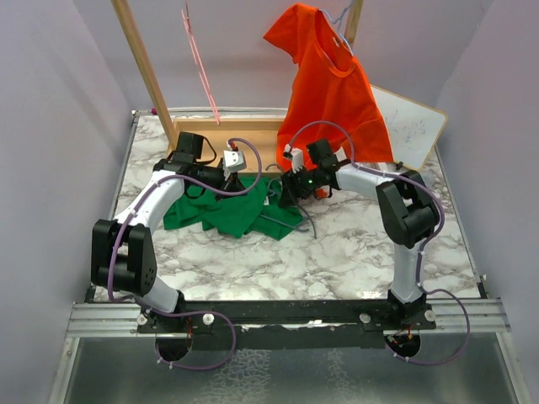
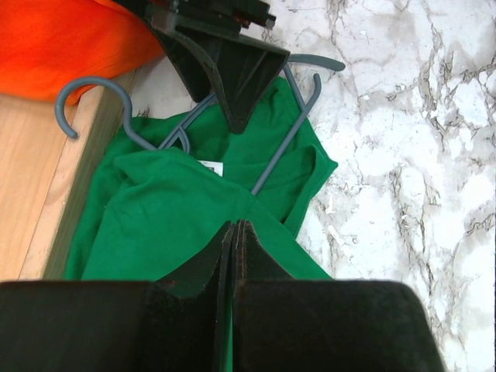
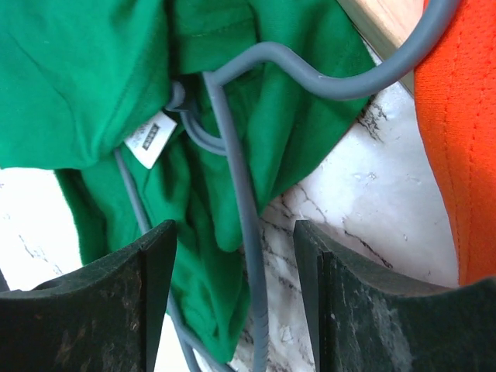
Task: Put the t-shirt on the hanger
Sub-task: Pick up the hanger at the center of the board.
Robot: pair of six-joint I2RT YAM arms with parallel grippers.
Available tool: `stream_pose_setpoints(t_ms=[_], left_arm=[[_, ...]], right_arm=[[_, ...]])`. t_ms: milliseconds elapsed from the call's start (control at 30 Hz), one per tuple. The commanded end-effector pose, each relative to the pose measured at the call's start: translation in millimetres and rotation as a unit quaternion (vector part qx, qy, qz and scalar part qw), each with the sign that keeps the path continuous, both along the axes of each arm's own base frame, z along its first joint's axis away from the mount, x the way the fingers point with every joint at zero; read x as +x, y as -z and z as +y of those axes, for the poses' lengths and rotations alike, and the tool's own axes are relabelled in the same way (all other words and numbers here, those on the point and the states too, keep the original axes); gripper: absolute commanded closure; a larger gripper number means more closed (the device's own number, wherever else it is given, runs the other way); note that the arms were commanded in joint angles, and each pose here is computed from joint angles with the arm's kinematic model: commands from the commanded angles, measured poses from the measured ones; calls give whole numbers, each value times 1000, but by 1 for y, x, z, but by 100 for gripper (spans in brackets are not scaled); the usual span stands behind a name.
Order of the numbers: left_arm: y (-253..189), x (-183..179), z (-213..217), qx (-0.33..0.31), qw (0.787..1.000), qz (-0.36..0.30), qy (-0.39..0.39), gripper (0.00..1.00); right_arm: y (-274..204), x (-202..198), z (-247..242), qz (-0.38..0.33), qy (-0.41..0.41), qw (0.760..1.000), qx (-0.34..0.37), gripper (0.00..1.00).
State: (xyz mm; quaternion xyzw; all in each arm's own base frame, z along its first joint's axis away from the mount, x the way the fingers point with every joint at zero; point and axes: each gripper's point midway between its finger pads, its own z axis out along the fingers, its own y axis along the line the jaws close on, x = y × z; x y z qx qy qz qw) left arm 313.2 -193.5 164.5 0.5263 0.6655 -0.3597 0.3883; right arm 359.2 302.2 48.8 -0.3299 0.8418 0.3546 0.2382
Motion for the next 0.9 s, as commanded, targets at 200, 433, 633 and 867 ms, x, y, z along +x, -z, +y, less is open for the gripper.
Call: stream_pose_setpoints(t_ms=[200,433,633,867], left_arm=[[-2,0,1,1,1000,3,4,100],[16,9,14,28,999,22,-15,98],[17,30,23,44,999,20,-26,71],[13,47,25,33,999,29,-31,52]], right_arm=[[17,1,13,19,-44,999,17,78],[-21,6,2,-55,-26,998,7,99],[-52,2,-1,-149,-33,988,-16,99],[-55,-10,14,-242,-51,967,-60,99]])
